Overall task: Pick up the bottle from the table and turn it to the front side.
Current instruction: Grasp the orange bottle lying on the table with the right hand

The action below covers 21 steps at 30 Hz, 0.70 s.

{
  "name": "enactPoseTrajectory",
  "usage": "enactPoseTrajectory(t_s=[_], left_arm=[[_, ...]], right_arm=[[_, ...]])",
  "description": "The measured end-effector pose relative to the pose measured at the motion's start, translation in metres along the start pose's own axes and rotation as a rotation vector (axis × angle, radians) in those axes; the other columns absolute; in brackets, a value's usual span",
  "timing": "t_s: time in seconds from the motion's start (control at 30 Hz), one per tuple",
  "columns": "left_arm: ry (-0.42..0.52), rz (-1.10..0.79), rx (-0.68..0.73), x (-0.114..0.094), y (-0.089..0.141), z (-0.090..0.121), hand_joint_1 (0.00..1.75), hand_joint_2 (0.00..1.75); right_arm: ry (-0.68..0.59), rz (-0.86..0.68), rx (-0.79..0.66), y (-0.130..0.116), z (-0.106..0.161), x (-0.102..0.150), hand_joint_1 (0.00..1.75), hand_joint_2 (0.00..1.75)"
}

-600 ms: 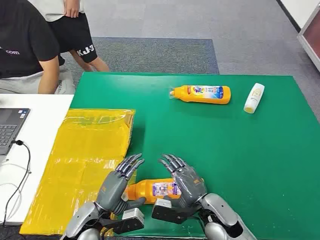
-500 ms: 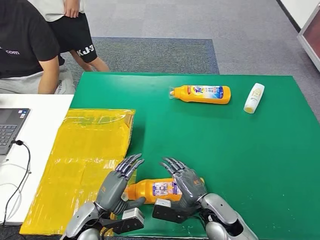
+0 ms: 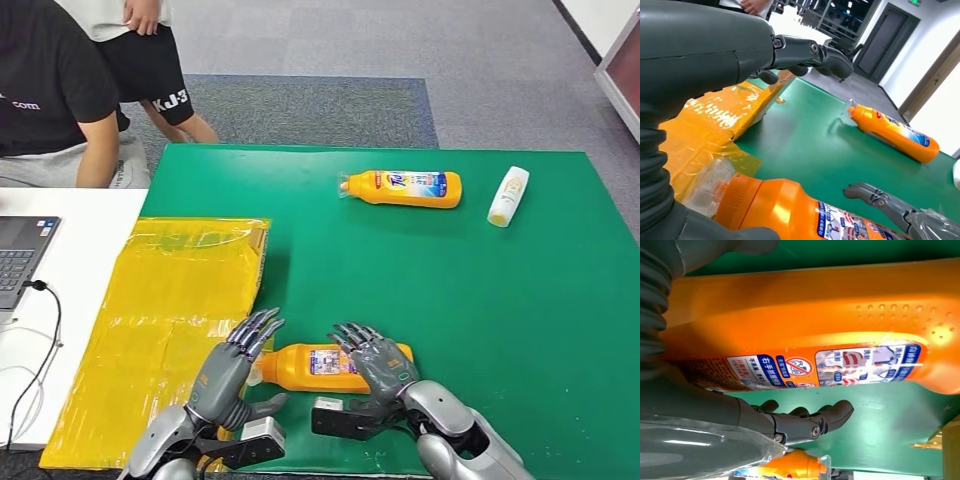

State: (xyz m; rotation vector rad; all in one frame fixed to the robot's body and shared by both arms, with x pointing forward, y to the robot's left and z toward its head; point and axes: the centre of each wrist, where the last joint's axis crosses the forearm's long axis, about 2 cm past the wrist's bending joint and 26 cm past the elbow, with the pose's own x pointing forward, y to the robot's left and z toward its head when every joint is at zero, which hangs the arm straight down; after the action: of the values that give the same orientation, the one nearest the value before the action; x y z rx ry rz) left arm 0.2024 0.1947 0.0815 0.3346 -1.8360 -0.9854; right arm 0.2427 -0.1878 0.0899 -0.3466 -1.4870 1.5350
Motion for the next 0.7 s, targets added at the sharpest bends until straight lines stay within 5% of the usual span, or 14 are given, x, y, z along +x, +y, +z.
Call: enactPoseTrajectory(t_s=[0.27, 0.4, 0.7], left_arm=[[0.001, 0.001, 0.009, 0.000, 0.000, 0.000, 0.00, 1.75], [0.002, 0.001, 0.012, -0.001, 0.001, 0.000, 0.00, 1.75], [0.004, -0.002, 0.015, -0.002, 0.001, 0.001, 0.00, 1.75]], right_arm=[[0.028, 0.044, 0.018, -0.003, -0.001, -0.006, 0.00, 1.75], [0.055, 0.078, 0.021, -0.004, -0.002, -0.006, 1.75, 1.75], [0.097, 0.149, 0.036, -0.003, -0.007, -0.011, 1.75, 1.75]])
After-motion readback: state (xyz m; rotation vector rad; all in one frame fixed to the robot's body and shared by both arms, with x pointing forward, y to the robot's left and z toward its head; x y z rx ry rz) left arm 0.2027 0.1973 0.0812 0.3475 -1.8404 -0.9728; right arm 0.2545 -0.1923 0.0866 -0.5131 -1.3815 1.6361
